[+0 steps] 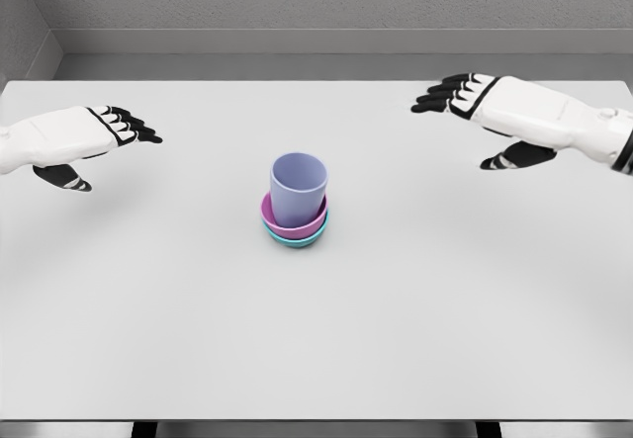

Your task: Stacking bowl and cup with both arms

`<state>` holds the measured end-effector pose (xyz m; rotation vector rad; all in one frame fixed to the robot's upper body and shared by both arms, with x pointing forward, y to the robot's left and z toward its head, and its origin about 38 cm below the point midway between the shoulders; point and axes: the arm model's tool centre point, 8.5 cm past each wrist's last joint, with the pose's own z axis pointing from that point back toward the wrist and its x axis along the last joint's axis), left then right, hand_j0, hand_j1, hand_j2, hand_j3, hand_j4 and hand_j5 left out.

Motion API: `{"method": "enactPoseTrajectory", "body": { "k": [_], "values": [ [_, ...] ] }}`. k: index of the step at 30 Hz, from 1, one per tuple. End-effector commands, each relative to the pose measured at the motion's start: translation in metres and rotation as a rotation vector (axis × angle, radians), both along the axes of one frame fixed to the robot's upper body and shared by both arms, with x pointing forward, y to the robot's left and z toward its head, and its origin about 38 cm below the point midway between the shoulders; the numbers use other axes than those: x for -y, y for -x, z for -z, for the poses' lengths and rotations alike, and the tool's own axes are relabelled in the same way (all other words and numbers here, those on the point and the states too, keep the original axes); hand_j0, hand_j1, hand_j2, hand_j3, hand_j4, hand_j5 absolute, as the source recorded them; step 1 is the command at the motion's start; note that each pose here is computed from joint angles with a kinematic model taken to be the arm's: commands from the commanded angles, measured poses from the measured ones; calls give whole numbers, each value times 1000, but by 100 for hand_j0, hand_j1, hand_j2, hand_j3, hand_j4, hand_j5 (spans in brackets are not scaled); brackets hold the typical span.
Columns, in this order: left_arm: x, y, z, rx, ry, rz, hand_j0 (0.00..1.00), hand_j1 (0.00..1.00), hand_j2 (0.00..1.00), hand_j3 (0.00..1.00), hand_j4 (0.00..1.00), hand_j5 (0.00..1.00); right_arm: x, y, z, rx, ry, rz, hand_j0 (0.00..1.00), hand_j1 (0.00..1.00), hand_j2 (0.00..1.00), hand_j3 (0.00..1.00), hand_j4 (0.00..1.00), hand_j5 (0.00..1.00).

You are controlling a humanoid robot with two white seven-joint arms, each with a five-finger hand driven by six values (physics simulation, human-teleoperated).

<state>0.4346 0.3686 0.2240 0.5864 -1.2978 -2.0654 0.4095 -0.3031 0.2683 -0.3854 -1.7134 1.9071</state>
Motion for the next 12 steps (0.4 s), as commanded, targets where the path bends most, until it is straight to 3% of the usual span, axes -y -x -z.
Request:
{"method": "enactPoseTrajectory", "body": {
  "k": [1, 8, 12],
  "values": [
    [-1, 0, 0, 0, 3, -4, 100, 100, 100, 100, 100, 100, 8, 0, -4, 4, 4, 15, 100, 100, 100, 100, 100, 100],
    [2, 0, 3, -7, 10, -1, 100, 100, 100, 100, 100, 100, 12, 0, -4, 0, 13, 23, 100, 100, 100, 100, 100, 100],
    [2, 0, 4, -6, 7, -1, 100, 100, 100, 100, 100, 100, 21, -3, 5, -30, 13, 54, 100, 100, 100, 100, 100, 100]
  ]
}}
